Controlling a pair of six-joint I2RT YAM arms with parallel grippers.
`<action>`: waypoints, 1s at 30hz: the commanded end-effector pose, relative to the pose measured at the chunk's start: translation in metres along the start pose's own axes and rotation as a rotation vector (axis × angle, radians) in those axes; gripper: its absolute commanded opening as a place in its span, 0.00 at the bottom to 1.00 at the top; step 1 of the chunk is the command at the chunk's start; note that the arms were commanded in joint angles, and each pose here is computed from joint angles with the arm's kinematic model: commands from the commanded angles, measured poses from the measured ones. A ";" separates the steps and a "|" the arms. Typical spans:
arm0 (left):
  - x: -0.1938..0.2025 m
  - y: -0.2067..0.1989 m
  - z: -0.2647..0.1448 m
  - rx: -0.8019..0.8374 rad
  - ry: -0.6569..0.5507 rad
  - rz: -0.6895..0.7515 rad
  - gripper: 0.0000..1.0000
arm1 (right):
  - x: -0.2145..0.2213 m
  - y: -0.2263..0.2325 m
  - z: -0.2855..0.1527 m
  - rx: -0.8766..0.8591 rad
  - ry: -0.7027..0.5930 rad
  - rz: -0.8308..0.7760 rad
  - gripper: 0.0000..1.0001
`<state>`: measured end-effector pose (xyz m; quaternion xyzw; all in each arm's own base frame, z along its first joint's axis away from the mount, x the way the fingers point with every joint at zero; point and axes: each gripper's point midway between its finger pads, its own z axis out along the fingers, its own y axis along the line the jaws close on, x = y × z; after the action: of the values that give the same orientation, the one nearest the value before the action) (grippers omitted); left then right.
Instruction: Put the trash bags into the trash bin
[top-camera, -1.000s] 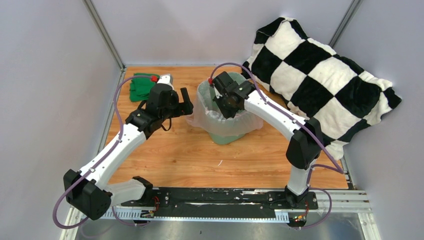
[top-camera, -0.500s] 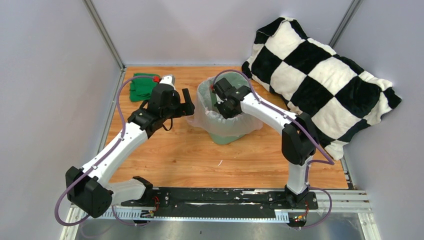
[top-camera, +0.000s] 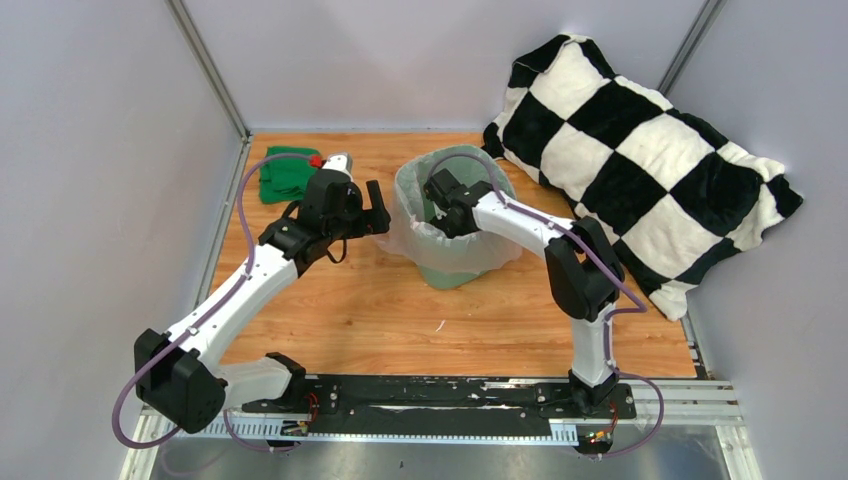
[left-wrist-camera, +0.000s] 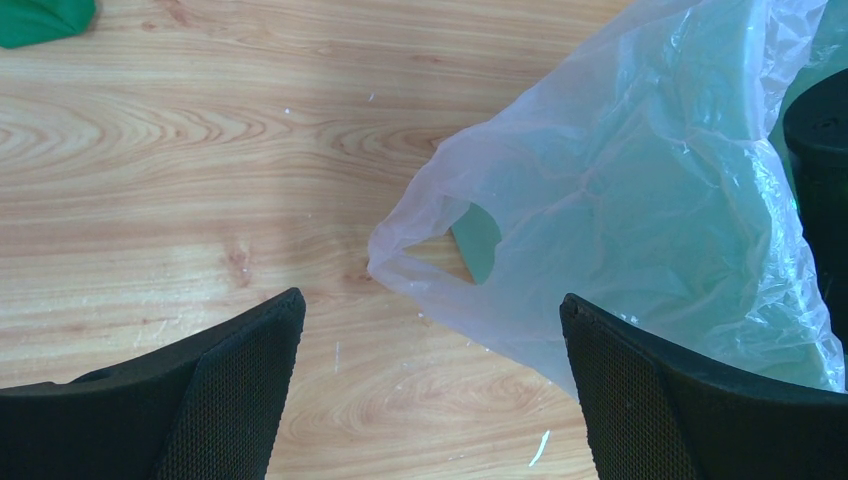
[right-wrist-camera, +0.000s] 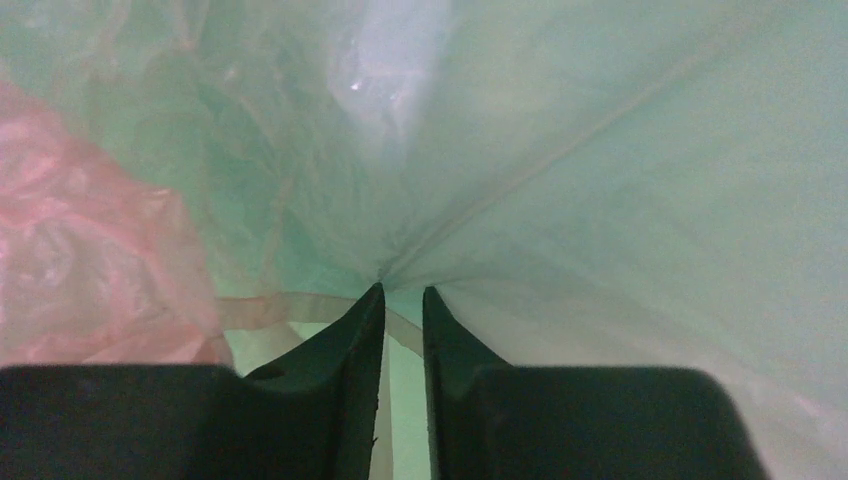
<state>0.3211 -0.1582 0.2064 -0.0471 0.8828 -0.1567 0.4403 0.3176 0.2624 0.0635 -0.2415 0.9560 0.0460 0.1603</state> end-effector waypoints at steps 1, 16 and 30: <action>0.003 0.002 0.004 0.004 0.007 -0.003 1.00 | 0.014 -0.004 0.017 0.004 0.053 0.022 0.26; 0.007 0.001 0.008 0.006 0.020 0.003 1.00 | 0.029 -0.006 0.044 0.018 0.112 0.028 0.38; 0.007 -0.001 0.008 0.015 0.025 0.005 1.00 | 0.046 -0.013 0.062 0.054 0.146 0.033 0.40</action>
<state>0.3211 -0.1615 0.1985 -0.0426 0.8868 -0.1600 0.4315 0.3197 0.2634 0.0276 -0.2379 0.9595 0.0392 0.1460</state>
